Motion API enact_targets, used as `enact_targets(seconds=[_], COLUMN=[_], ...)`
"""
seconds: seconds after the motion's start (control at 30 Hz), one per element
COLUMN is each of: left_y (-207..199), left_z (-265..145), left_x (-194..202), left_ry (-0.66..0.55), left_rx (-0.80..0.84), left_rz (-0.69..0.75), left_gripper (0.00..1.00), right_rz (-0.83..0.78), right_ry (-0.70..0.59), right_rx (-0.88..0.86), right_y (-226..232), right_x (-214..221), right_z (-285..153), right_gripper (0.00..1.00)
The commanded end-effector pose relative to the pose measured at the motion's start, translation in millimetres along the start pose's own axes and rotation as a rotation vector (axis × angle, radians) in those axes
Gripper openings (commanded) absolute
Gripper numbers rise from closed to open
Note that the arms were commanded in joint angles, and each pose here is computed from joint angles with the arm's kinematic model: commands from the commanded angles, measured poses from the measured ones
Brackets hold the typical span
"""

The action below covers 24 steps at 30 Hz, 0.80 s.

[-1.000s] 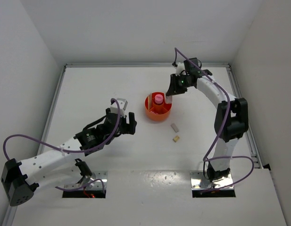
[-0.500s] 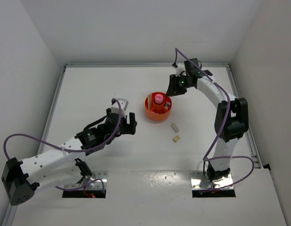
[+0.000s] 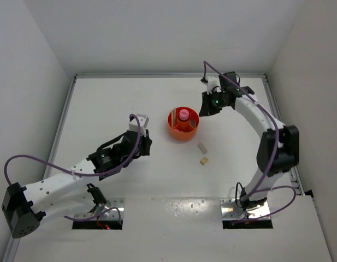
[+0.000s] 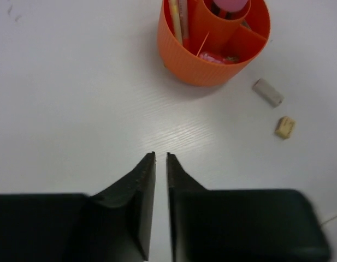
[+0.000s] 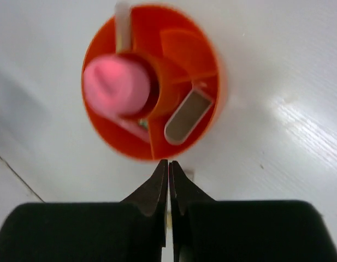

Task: Sort the stationery into containers
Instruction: Place the stapler in the storage box, then pick up the stationery from the center of the board.

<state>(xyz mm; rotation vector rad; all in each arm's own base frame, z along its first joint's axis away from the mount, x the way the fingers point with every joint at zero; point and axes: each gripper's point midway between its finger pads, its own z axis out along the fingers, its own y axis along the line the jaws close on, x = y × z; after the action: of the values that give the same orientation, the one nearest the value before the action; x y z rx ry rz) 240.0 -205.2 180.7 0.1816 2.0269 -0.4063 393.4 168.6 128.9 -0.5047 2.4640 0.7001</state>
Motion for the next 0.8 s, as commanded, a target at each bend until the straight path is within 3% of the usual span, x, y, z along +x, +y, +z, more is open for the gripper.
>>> enact_targets(seconds=[0.0, 0.07, 0.1, 0.13, 0.17, 0.2, 0.27, 0.33, 0.77], left_y=[-5.7, -7.1, -7.1, -7.1, -8.2, -9.1, -10.5, -10.4, -10.4], left_z=[-2.9, -3.1, -3.1, -3.1, -3.3, -1.3, 0.8, 2.6, 2.6], left_x=[-16.4, -15.7, -15.7, -15.7, -15.0, -14.8, -11.1, -8.8, -8.8], left_ry=[-0.043, -0.040, -0.040, -0.040, -0.036, -0.036, -0.021, -0.014, -0.014], left_rx=[0.027, 0.035, 0.035, 0.035, 0.043, 0.043, 0.048, 0.045, 0.045], left_rz=[-0.018, -0.017, -0.017, -0.017, -0.008, -0.008, -0.003, 0.001, 0.001], left_gripper=[0.13, 0.10, 0.14, 0.21, 0.34, 0.57, 0.68, 0.71, 0.71], right_rz=[-0.354, -0.554, -0.585, -0.577, -0.600, -0.585, -0.511, -0.457, -0.392], right_ry=[-0.035, 0.060, 0.058, 0.114, 0.100, 0.107, 0.102, 0.115, 0.148], right_rx=[-0.034, -0.086, -0.087, -0.090, -0.066, -0.032, -0.005, 0.031, 0.153], right_y=[19.6, 25.8, 24.3, 16.8, 15.9, 6.7, 5.3, 1.8, -19.5], right_x=[16.4, 70.9, 82.6, 119.0, 125.6, 141.4, 150.0, 153.0, 150.4], right_z=[-43.8, -47.5, -46.1, -38.2, -38.8, -31.3, -25.7, -21.6, 23.4], right_gripper=[0.03, 0.31, 0.49, 0.55, 0.58, 0.58, 0.50, 0.44, 0.46])
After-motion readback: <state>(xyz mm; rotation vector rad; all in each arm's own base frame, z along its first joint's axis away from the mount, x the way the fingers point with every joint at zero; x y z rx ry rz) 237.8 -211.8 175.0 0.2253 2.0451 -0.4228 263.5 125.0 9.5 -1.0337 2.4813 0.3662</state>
